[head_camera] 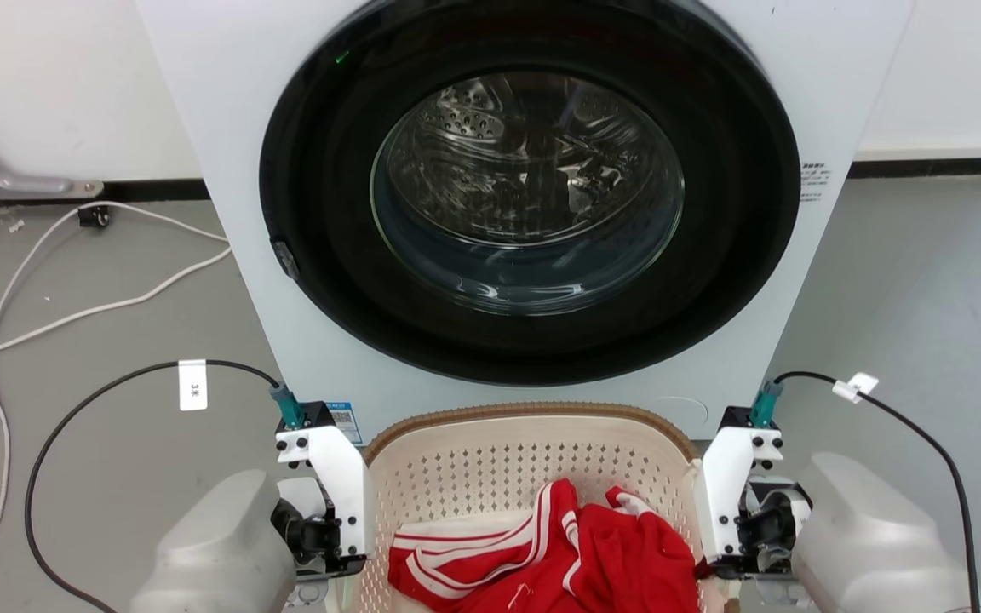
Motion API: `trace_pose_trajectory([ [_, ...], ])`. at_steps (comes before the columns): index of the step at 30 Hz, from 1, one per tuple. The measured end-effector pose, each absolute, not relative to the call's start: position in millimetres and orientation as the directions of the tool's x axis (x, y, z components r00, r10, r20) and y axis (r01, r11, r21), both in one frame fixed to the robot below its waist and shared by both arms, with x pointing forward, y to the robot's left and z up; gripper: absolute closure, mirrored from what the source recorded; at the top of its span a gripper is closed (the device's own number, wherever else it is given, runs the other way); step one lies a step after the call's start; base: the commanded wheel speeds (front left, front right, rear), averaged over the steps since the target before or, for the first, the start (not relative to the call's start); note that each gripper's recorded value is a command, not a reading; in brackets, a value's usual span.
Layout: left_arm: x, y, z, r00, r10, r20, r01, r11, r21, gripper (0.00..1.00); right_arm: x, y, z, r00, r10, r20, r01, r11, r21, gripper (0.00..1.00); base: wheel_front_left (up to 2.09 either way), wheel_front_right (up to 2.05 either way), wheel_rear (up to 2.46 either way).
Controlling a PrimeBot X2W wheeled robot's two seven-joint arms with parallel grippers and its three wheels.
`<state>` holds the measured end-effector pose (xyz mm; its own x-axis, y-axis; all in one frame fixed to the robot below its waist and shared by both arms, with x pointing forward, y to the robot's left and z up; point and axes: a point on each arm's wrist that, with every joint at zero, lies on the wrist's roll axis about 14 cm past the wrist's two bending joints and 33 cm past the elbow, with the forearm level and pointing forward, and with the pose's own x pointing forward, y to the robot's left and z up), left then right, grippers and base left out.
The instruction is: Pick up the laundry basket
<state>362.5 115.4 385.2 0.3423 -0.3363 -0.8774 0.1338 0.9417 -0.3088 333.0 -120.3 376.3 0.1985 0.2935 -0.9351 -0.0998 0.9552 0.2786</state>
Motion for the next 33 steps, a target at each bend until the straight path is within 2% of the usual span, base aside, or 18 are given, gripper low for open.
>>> trace_pose_trajectory([
  [11,353,115,390,0.372,-0.339,-0.864,0.133,0.941,-0.311,1.00,320,-119,378,0.216,0.297,-0.930,-0.099,0.954,0.282,1.00,0.00,0.00,0.00],
  [21,354,115,391,0.400,-0.340,-0.851,0.135,0.940,-0.312,1.00,323,-120,379,0.246,0.300,-0.922,-0.093,0.954,0.285,1.00,0.00,0.00,0.00],
  [33,355,116,389,0.412,-0.337,-0.847,0.136,0.942,-0.308,1.00,320,-119,375,0.239,0.303,-0.923,-0.084,0.953,0.291,1.00,0.00,0.00,0.00],
])
